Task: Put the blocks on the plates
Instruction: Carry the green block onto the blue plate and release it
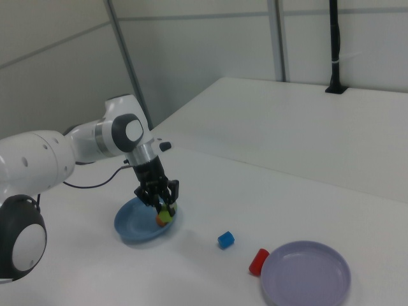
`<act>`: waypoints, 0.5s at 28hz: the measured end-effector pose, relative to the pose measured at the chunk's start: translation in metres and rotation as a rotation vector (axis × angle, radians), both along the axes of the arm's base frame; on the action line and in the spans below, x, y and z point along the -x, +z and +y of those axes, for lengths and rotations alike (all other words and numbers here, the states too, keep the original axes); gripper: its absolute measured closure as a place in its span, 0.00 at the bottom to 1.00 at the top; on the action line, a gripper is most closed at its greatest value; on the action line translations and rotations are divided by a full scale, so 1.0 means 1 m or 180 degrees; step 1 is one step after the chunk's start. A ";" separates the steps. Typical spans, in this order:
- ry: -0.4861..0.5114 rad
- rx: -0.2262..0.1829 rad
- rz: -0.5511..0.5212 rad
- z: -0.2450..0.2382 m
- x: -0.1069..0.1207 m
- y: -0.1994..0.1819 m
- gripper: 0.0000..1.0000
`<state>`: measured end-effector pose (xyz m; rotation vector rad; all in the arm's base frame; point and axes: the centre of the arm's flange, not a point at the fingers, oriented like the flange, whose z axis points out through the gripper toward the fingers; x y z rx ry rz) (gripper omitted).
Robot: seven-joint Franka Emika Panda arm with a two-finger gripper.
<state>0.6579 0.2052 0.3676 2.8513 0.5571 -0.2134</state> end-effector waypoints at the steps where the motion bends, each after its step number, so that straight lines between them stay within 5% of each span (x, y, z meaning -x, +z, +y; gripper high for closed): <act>1: -0.0003 -0.0006 -0.0024 0.000 0.000 0.005 0.67; 14: 0.0261 -0.0058 -0.0062 0.054 0.019 0.015 0.67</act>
